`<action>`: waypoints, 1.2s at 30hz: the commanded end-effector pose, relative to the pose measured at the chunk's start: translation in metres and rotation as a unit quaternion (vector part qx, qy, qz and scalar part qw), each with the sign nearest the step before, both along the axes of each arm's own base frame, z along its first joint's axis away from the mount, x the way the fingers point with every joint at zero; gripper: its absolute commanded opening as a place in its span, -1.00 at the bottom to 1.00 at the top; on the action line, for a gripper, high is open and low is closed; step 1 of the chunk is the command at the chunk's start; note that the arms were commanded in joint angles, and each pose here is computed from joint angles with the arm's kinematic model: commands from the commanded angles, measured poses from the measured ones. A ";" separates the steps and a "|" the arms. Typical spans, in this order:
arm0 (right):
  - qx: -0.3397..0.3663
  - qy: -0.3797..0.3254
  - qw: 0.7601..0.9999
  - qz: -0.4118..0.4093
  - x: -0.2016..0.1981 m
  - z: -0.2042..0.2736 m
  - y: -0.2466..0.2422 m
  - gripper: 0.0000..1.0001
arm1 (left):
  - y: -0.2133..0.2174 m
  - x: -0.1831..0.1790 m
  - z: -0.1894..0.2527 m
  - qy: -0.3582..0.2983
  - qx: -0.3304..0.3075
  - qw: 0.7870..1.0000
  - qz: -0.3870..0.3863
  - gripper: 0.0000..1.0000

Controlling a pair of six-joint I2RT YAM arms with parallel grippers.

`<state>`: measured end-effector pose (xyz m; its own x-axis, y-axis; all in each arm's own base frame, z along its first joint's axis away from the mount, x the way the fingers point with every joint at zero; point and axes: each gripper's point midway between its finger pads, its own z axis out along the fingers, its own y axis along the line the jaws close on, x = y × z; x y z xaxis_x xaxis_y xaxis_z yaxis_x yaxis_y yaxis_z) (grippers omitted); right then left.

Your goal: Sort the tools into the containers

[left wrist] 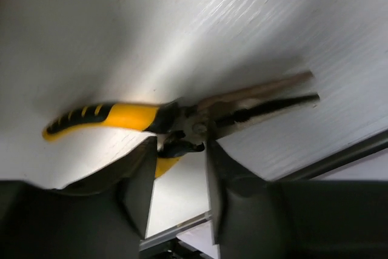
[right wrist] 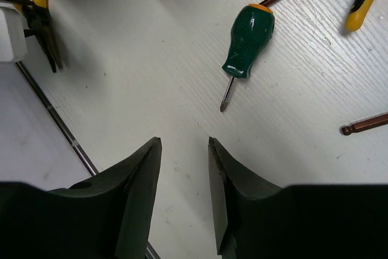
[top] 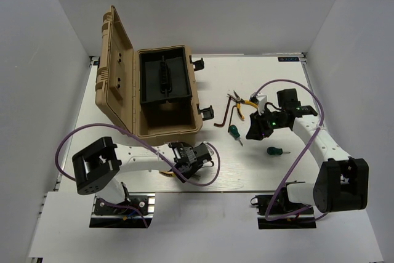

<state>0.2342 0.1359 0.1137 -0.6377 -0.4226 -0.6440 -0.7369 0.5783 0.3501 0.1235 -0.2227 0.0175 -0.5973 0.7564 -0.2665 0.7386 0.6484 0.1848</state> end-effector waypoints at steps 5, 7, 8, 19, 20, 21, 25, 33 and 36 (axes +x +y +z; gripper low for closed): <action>0.017 0.000 1.000 0.008 -0.003 0.003 0.002 -0.14 | -0.013 -0.011 -0.025 0.048 -0.013 0.998 -0.027 -0.38; 0.020 -0.004 1.000 0.008 -0.003 0.005 0.002 -0.14 | -0.012 -0.018 -0.031 0.063 -0.005 0.997 -0.033 -0.57; 0.022 -0.006 1.000 0.006 -0.003 0.007 0.002 -0.14 | -0.012 -0.021 -0.034 0.070 -0.002 0.997 -0.034 -0.61; 0.025 -0.009 1.000 0.008 -0.005 0.010 -0.002 0.07 | -0.103 -0.049 0.035 0.065 -0.113 0.981 -0.143 -1.00; 0.022 -0.011 1.000 0.006 -0.004 0.010 -0.003 0.09 | -0.112 -0.056 0.047 0.062 -0.125 0.976 -0.170 -1.00; 0.019 -0.013 1.000 0.000 -0.002 0.011 -0.005 0.09 | -0.120 -0.058 0.064 0.053 -0.145 0.971 -0.182 -1.00; 0.012 -0.021 1.000 -0.019 0.002 0.013 -0.011 -0.02 | -0.151 -0.066 0.132 0.026 -0.213 0.951 -0.221 -1.00; -0.016 -0.039 0.995 -0.090 0.020 0.015 -0.032 -0.48 | -0.122 -0.013 0.226 -0.123 -0.263 0.948 -0.132 -1.00; -0.009 -0.038 0.995 -0.096 0.021 0.017 -0.034 -0.48 | -0.113 -0.008 0.243 -0.139 -0.278 0.943 -0.121 -1.00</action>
<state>0.2490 0.1071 0.1266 -0.6640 -0.3340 -0.6690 -0.6550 0.6913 0.3051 0.0979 -0.3557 0.2386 -0.2708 0.5959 -0.7560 0.8963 0.4426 0.0279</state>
